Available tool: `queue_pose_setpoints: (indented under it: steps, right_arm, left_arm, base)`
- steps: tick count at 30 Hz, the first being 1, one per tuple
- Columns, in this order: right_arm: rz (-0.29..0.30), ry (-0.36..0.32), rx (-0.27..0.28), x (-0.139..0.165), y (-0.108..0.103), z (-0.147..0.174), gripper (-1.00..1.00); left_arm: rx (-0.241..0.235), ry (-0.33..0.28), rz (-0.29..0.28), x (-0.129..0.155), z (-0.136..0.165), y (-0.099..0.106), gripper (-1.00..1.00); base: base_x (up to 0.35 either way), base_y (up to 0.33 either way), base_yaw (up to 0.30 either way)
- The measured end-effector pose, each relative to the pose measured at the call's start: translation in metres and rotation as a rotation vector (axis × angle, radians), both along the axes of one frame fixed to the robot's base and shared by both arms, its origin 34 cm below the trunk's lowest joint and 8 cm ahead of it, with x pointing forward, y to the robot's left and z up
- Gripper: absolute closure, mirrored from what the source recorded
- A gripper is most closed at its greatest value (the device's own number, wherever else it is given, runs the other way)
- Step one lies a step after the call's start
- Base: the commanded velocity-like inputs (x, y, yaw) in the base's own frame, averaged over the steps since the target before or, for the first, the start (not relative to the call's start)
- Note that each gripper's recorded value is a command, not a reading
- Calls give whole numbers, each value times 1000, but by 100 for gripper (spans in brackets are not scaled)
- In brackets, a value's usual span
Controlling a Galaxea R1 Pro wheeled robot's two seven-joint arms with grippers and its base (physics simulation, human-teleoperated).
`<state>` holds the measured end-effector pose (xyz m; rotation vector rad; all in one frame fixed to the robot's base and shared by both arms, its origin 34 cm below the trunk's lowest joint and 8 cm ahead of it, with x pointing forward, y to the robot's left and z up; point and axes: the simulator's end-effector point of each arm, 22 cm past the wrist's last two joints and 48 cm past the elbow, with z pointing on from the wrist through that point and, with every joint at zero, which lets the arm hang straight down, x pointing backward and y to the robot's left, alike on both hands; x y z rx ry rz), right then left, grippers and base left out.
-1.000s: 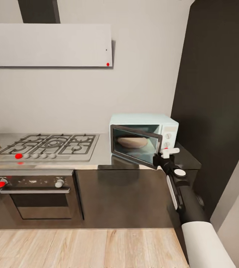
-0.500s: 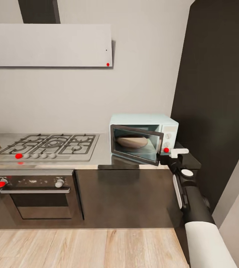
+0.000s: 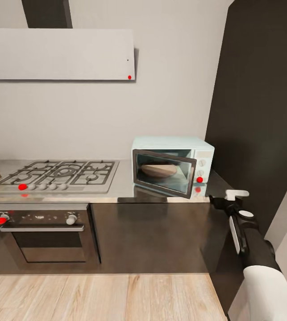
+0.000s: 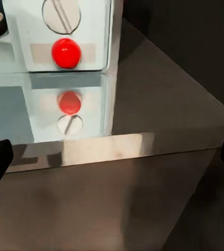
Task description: In the kitchen, take the popcorn bag from the countertop, put it into the microwave, and heat it until the popcorn is cooked so the cooked popcorn ends up inside the bag.
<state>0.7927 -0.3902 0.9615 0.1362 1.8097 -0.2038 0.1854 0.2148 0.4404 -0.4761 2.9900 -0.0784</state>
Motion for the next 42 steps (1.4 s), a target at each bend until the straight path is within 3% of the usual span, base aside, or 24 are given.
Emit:
queue_pose_setpoints:
  steps: [9,23,28,34,37,42]
  right_arm:
    - [3,-37,-2,1,3,14,-100]
    - [0,-42,2,1,4,16,-100]
    - [18,-42,4,2,10,15,-100]
    - [281,-29,59,5,70,11,-100]
    - [383,-25,83,2,92,11,-100]
    - [501,-20,102,-5,112,12,-100]
  left_arm:
    - [-7,12,-17,-3,0,-2,-100]
    - [-7,12,-19,-3,0,-2,-100]
    - [-3,3,-17,-1,0,-1,-100]
    - [-3,1,-16,-1,0,-1,-100]
    - [-3,2,-16,-1,0,-1,-100]
    - [-2,-1,-19,0,0,-1,-100]
  base:
    - [156,0,0]
    - [321,0,0]
    - [79,0,0]
    - [3,0,0]
    - [0,0,0]
    - [0,0,0]
